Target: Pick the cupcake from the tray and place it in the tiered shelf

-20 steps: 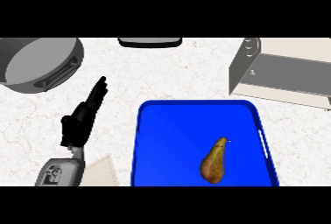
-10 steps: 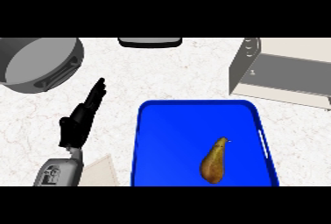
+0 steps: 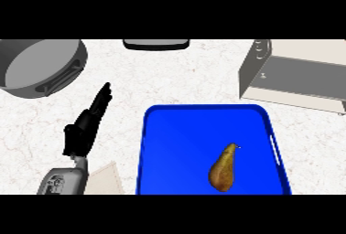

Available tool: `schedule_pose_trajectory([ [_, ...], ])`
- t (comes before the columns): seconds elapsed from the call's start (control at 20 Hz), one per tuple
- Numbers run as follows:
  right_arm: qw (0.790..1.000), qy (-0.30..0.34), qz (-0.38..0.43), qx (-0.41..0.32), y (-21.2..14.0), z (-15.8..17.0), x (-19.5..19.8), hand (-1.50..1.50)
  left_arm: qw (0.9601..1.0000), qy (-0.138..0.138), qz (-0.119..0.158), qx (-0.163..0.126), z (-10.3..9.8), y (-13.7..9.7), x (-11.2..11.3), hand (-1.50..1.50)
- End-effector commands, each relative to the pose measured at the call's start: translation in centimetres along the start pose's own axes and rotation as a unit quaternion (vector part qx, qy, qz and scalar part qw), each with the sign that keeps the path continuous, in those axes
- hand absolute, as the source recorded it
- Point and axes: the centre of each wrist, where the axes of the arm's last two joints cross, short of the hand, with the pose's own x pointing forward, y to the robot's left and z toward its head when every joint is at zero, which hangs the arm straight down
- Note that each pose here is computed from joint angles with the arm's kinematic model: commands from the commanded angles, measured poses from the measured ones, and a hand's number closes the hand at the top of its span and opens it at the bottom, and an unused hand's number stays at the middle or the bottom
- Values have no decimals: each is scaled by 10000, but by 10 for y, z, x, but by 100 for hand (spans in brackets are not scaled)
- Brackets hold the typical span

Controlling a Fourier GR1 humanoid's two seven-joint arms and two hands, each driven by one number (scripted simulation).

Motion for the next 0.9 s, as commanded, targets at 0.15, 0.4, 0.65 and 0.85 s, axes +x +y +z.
schedule_pose_trajectory([
  [0.15,9955,576,-268,-702,-82,-33,12,-150,9999,128,25,71,-8,4,-2,0],
  [0.4,9908,1256,265,-432,-149,-46,-1,-150,9999,29,26,123,6,12,0,0],
  [0.65,9887,1337,659,-161,-219,-49,-14,-150,9996,139,-5,240,10,4,-18,0],
  [0.85,9874,1301,896,121,-267,-51,-33,-150,9997,107,4,217,-4,6,-1,0],
])
